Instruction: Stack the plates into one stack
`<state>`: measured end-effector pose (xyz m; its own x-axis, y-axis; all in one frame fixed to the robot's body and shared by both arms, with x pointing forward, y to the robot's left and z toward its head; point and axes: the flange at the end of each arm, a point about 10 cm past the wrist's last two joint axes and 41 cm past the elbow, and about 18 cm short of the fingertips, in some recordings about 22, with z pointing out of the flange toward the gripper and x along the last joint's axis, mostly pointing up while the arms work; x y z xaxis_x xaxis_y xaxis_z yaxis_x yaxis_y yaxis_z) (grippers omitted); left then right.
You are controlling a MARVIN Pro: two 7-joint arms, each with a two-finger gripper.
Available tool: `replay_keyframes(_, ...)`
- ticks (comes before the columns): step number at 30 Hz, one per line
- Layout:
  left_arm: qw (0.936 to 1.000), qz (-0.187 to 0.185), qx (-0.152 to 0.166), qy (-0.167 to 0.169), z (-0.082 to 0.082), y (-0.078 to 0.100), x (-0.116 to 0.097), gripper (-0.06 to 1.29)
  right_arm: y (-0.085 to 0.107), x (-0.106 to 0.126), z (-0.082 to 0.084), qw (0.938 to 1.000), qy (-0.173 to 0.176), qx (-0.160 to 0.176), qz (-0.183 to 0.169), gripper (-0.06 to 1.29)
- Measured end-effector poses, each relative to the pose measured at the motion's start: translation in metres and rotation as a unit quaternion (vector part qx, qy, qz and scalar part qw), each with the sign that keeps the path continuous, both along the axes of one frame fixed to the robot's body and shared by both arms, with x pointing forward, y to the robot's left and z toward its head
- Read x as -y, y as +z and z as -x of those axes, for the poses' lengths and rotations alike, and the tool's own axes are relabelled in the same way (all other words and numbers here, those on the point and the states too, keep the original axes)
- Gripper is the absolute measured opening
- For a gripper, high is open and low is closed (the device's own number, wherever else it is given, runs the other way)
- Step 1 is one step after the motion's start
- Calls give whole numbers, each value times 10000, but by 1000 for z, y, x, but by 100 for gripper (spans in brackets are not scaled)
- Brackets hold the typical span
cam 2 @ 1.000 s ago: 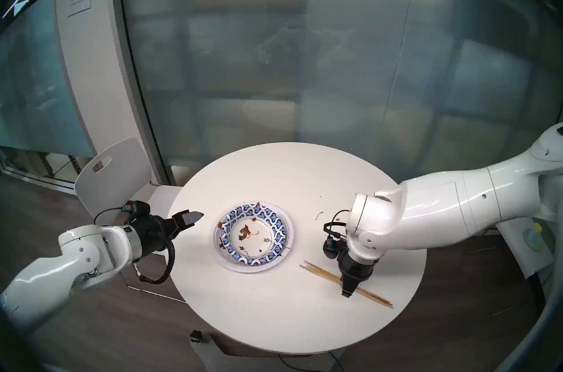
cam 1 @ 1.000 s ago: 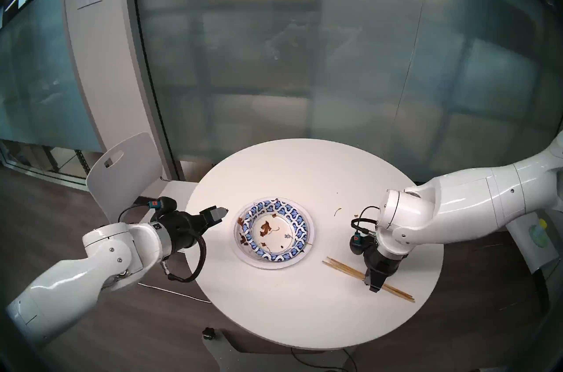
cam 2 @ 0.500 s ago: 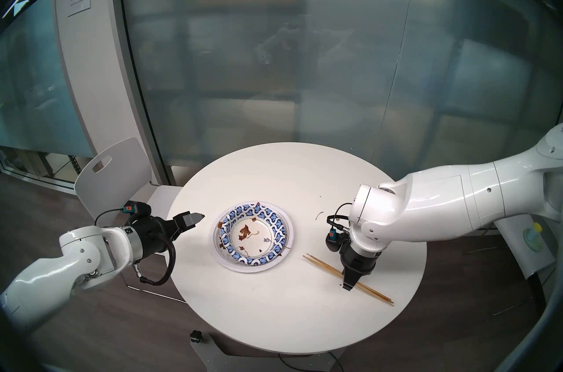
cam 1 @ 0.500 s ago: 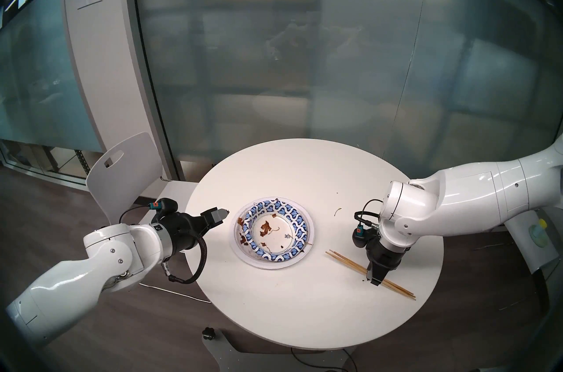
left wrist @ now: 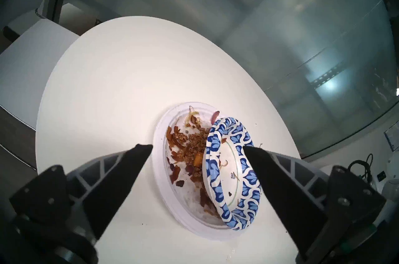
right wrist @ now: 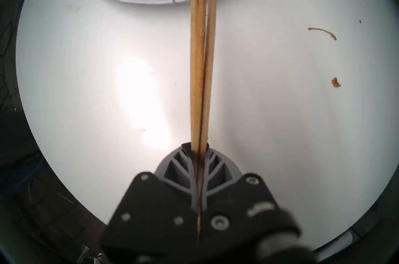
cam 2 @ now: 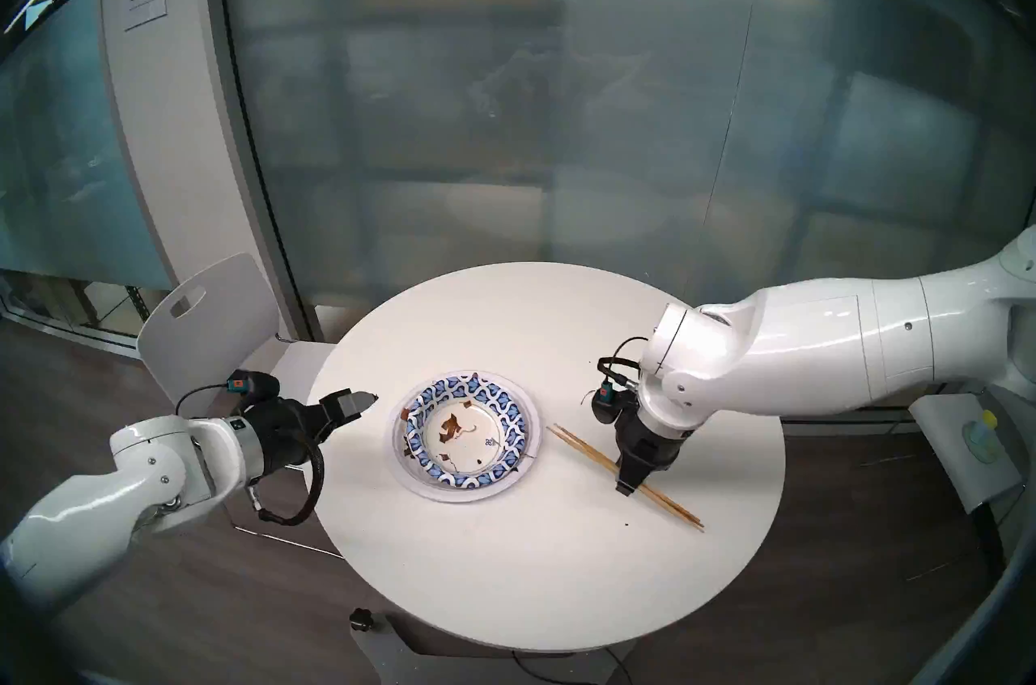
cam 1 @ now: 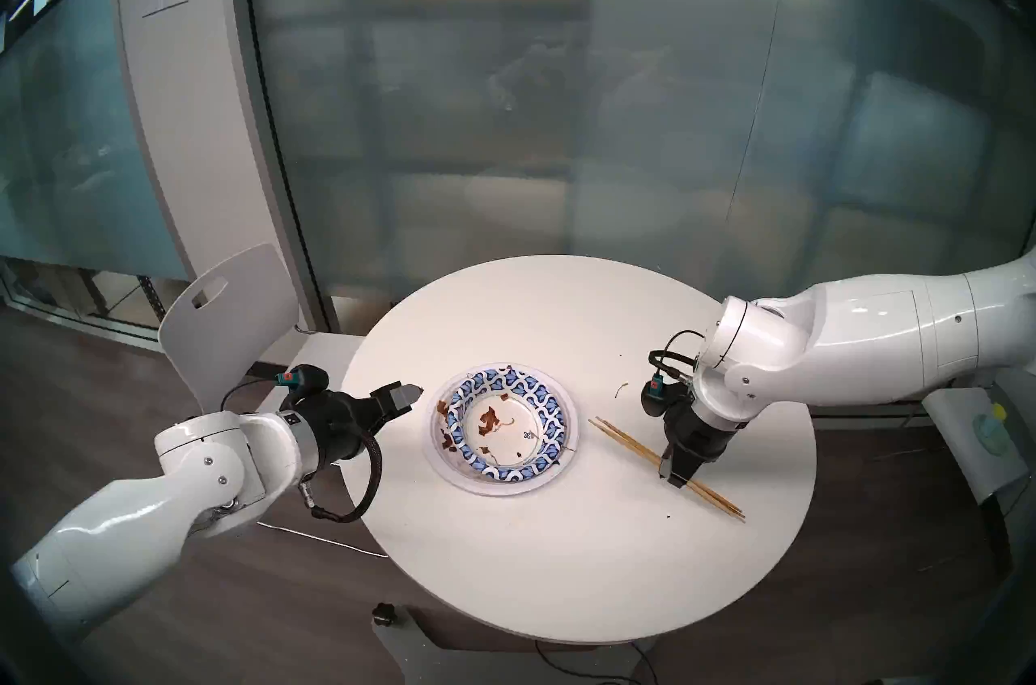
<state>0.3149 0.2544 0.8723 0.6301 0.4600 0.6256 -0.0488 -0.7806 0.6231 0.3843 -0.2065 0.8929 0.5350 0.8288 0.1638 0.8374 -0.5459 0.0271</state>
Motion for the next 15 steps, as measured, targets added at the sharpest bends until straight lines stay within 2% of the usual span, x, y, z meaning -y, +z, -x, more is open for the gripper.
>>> replay_keyframes(15, 9999, 134, -61, 60, -2, -2, -2, 119, 24, -23, -23, 9995, 151, 52, -258, -2)
